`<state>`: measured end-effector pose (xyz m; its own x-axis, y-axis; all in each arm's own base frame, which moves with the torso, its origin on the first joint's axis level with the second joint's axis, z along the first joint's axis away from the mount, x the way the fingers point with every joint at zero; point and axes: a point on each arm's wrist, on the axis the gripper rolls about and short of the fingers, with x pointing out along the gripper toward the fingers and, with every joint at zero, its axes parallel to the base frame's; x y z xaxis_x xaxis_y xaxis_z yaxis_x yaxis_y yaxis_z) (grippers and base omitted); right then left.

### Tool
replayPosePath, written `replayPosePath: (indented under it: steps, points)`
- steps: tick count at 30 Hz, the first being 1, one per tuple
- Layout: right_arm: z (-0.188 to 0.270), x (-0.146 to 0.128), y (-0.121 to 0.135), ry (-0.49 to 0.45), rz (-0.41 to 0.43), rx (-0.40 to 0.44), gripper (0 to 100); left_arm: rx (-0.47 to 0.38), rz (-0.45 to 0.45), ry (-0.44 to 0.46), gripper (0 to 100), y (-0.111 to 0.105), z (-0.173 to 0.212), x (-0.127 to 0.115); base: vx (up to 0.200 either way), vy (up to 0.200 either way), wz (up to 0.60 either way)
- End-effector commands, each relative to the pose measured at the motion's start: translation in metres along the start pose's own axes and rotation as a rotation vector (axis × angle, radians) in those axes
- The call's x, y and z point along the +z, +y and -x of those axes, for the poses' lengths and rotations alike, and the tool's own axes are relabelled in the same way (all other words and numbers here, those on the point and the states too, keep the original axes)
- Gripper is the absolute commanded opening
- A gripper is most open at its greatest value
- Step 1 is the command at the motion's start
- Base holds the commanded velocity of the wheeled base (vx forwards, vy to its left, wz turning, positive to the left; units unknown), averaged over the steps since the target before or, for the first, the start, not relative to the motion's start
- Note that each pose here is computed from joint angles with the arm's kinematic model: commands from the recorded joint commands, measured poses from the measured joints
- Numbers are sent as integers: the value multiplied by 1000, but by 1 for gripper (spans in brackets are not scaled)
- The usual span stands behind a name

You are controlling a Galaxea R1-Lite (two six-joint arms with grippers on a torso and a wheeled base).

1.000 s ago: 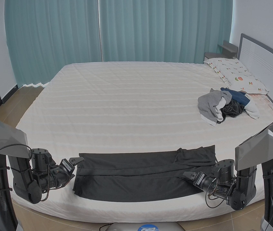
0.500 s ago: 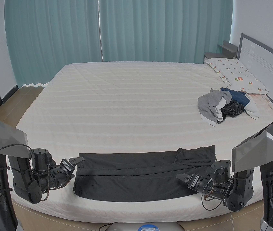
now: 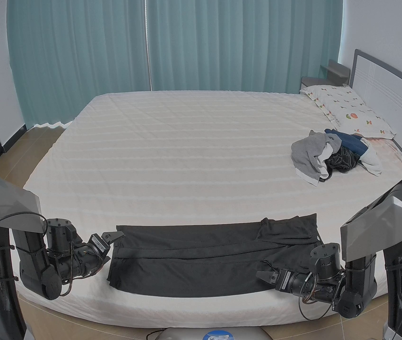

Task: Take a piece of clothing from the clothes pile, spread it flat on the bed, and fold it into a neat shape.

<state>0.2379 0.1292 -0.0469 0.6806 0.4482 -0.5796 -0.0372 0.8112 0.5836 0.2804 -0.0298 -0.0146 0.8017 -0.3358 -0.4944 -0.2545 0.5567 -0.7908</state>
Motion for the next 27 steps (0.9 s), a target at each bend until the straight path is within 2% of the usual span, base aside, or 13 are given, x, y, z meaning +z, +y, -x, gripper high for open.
replayPosePath:
  steps: [1, 6, 15, 19, 27]
  points:
    - [8, -4, -1, 18, 29, -11, 100, 2, 1, 2, 100, 1, 0, 0, 0, 0, 0]
    - [16, -7, -1, 30, 44, -27, 100, 2, 1, 1, 100, 1, 0, 0, 0, 0, 0]
    - [51, 40, -16, -143, -91, -32, 100, 8, 3, 7, 100, 2, 1, -1, 0, 0, 0]
    - [54, 50, -30, -156, -125, -39, 100, 8, 2, 7, 100, 2, 1, -1, 0, 0, 0]
    - [48, 53, -74, -129, -171, -134, 100, 8, 2, 7, 100, 2, 1, -1, 0, 0, 0]
